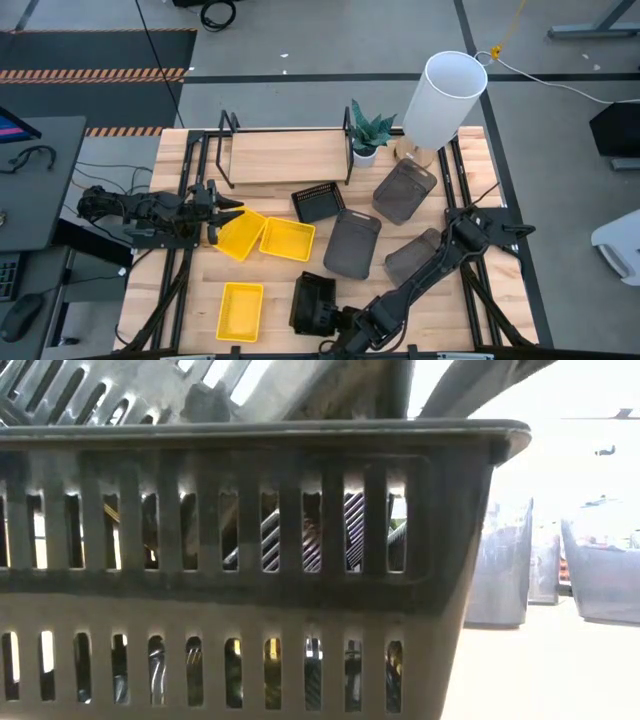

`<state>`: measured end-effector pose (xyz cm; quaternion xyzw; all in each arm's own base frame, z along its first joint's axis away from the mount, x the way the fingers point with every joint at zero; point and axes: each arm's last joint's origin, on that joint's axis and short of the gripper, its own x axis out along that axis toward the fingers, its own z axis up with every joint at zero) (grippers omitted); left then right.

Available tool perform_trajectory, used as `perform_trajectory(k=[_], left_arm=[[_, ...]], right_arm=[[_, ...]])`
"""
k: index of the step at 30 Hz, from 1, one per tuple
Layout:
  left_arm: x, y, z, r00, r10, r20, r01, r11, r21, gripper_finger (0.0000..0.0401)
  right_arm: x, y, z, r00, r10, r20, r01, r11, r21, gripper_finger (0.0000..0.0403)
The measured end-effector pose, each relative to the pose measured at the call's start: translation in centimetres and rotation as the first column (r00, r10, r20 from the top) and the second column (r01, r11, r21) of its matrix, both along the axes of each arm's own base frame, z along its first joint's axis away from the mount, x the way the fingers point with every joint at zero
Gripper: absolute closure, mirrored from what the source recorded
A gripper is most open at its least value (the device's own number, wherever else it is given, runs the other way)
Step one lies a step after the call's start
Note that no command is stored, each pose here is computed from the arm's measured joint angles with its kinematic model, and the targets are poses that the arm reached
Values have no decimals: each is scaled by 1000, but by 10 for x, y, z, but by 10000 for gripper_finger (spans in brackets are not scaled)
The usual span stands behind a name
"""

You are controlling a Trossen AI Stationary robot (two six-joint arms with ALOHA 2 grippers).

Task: Stack baskets on shelf by color
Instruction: Stack the bottom black bin on the middle small black bin

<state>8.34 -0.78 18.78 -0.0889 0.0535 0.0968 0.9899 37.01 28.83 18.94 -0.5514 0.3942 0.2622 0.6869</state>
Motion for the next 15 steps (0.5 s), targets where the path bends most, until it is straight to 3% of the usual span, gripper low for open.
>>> perform_trajectory(k=[15], left_arm=[[0, 0, 0, 1000, 0, 0, 0, 1000, 0, 284]], right_arm=[[-3, -3, -15, 1000, 11, -14, -11, 1000, -26, 264]])
